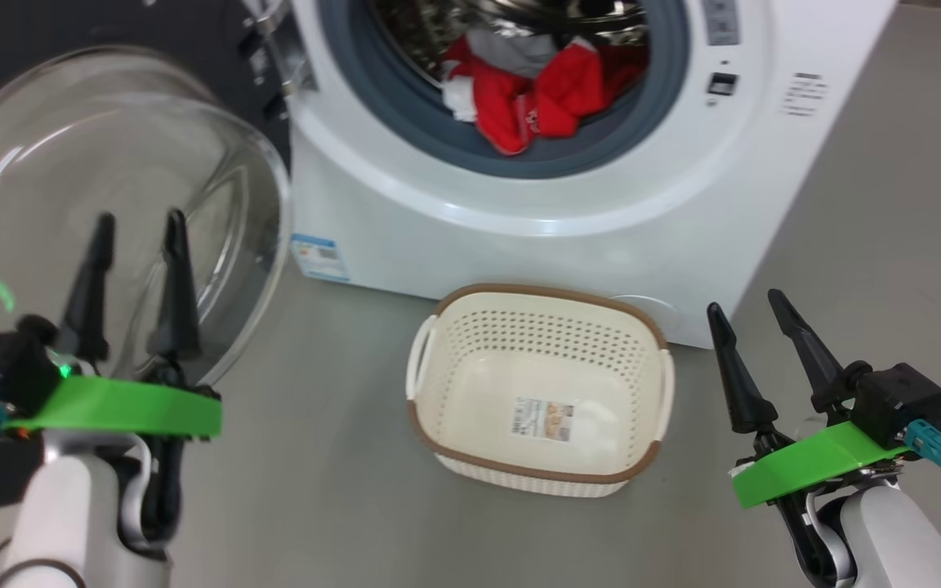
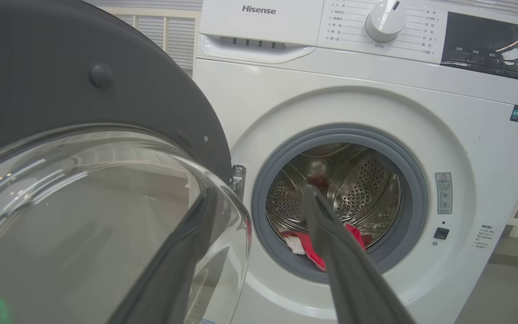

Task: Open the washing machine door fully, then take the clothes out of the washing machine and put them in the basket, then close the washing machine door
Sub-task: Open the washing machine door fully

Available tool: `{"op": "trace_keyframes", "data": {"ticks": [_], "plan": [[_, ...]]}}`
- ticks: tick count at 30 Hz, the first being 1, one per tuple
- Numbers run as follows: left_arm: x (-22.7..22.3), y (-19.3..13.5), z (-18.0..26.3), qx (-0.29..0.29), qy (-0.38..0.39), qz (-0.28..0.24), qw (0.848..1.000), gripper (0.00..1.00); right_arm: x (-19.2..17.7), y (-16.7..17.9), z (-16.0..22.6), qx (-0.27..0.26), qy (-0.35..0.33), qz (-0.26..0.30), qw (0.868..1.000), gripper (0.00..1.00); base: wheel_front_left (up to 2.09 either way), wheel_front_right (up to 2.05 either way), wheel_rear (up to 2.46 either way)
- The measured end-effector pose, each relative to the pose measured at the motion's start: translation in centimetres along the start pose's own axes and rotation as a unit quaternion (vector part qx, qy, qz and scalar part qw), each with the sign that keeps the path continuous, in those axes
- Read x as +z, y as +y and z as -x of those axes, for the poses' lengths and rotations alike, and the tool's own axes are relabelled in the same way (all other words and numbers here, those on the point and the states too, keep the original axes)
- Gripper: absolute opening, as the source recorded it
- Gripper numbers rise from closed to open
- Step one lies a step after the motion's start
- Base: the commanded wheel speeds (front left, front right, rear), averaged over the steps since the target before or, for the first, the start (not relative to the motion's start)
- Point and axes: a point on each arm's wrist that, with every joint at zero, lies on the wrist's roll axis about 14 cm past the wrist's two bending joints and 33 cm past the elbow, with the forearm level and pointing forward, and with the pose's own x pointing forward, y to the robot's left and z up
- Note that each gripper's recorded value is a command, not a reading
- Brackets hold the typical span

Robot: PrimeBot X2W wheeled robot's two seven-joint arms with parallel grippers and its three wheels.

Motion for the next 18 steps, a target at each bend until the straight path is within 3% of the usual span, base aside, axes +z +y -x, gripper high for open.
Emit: {"op": "trace_keyframes", "data": {"ticks": [18], "plan": [[-7.7, -7.5, 2.1, -0.102, 0.093, 0.04, 0.99, 1.0, 5.0, -6.7, 6.6, -0.118, -0.056, 0.039, 0.991, 1.0, 0.0, 0.0, 0.0]]}}
